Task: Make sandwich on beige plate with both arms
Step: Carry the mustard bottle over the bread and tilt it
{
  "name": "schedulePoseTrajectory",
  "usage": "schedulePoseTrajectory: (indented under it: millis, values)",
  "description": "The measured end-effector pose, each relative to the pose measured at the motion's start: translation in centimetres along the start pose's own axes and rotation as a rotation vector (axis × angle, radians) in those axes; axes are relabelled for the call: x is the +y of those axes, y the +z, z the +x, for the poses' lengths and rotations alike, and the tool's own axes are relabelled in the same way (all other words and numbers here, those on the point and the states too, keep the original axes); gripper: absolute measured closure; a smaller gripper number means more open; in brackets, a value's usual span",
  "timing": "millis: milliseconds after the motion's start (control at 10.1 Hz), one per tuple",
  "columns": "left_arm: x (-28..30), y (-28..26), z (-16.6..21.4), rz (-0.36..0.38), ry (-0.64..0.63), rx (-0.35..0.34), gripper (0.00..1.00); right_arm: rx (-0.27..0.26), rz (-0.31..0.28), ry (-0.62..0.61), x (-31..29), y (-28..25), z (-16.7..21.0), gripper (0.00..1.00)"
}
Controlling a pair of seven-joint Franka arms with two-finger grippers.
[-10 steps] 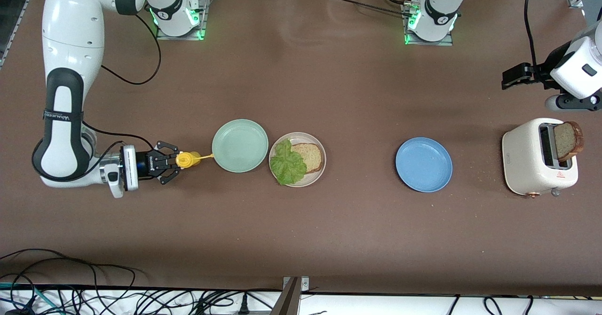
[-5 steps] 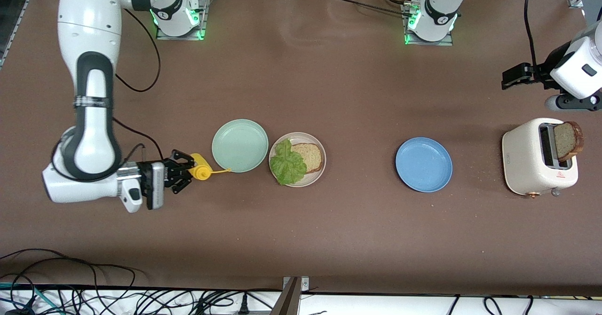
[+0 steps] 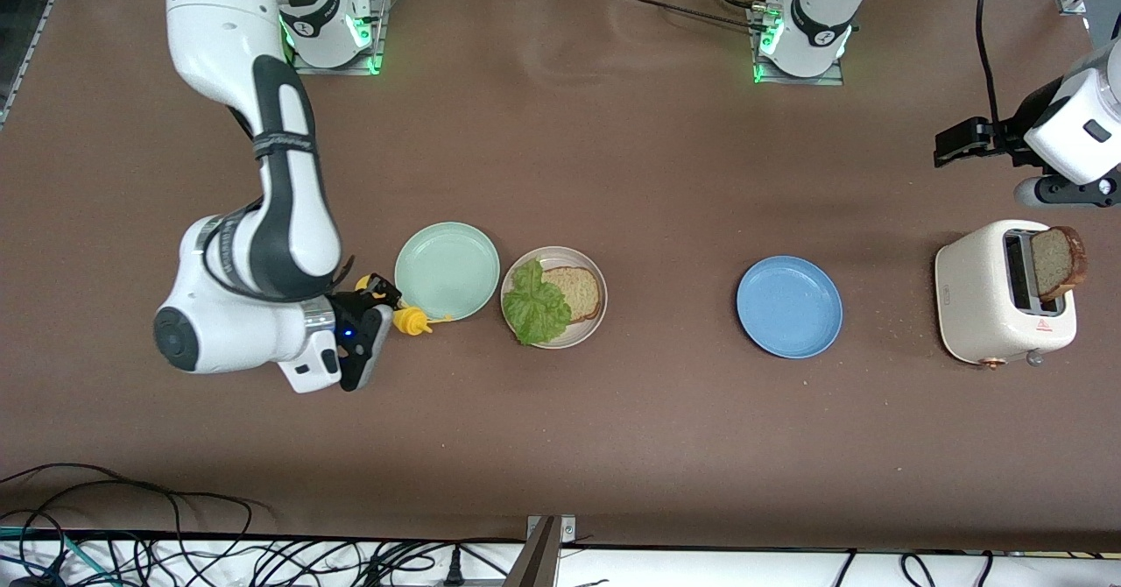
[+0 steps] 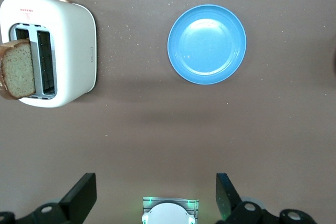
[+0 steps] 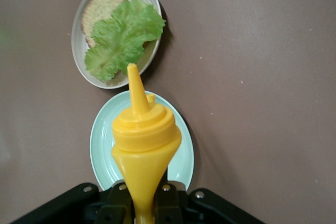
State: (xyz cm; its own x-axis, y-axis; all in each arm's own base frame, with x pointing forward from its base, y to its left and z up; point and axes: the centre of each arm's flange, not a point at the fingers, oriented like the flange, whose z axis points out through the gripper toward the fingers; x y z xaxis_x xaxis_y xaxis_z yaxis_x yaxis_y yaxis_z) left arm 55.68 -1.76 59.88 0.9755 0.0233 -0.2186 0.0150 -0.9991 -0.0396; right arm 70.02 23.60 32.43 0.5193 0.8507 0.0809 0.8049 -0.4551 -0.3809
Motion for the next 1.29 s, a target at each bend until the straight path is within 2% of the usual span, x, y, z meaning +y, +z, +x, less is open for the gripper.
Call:
schedulePoseTrajectory:
  millis: [198,496,694,892,992,1289]
  values:
    - [0.0,0.0,0.0,0.000,-0.001,0.000,0.00,-0.134,-0.101,0.016,-3.1,1.0,2.5,0.94]
    - [-0.1,0.0,0.0,0.000,-0.001,0.000,0.00,-0.332,-0.285,0.007,-9.0,3.8,6.4,0.94]
    - [-0.1,0.0,0.0,0.000,-0.002,0.000,0.00,-0.449,-0.452,-0.005,-14.4,6.1,9.4,0.94]
    - [0.0,0.0,0.0,0.000,-0.001,0.000,0.00,-0.529,-0.609,-0.021,-20.0,9.1,11.8,0.94]
    - [0.0,0.0,0.0,0.000,-0.001,0.000,0.00,-0.550,-0.645,-0.015,-21.3,10.6,12.2,0.94]
    - [-0.1,0.0,0.0,0.000,-0.001,-0.001,0.00,-0.594,-0.666,0.028,-19.5,12.4,11.3,0.94]
